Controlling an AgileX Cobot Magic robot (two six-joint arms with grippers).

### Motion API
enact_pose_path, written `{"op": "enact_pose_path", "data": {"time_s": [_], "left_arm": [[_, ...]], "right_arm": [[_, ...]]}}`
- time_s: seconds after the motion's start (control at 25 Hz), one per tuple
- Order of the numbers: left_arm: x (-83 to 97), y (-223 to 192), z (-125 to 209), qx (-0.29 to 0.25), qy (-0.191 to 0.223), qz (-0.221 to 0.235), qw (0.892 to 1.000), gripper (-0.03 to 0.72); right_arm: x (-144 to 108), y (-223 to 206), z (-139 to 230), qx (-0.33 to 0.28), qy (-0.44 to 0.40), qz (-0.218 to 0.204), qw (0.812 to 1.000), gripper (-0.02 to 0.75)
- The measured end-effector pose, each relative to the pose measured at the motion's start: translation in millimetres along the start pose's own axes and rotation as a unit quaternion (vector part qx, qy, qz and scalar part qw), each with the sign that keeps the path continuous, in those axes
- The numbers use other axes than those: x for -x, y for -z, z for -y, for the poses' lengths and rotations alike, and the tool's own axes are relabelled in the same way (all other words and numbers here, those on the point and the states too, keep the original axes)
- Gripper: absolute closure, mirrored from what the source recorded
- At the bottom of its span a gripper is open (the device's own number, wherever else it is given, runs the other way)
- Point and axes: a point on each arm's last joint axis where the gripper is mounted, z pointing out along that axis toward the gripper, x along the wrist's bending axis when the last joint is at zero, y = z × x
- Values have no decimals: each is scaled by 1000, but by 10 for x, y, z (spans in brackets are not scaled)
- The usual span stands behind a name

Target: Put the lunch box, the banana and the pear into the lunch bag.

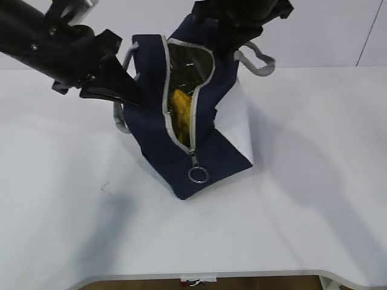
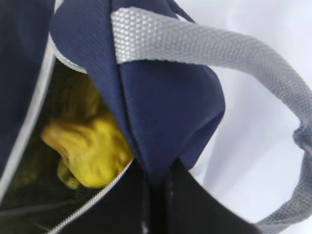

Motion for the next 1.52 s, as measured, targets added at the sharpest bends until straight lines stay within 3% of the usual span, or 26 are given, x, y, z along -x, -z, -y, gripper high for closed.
{"op": "enact_pose_path", "data": {"time_s": [0.2, 0.76, 0.92, 1.08, 1.16, 1.32, 1.52], "left_arm": [[42, -227, -23, 12, -2, 23, 1000, 691], [44, -520, -70, 43, 15, 54, 998, 664], [44, -520, -69, 43, 13, 54, 998, 571], [51, -521, -53, 34, 10, 58, 998, 473], [75, -482, -47, 32, -2, 53, 998, 428], [173, -269, -56, 43, -36, 45, 997, 363], [299, -95, -29, 41, -58, 54, 996, 349]], "right_arm": [[80, -43, 119, -28, 5, 36, 999, 724], [60, -134, 131, -37, 12, 19, 999, 719], [59, -145, 127, -35, 12, 18, 999, 617], [56, -145, 123, -33, 11, 16, 999, 404], [54, -145, 123, -33, 11, 15, 999, 342], [42, -38, 118, -21, 12, 15, 1000, 312], [2, 305, 110, 16, 15, 14, 1000, 309]]}}
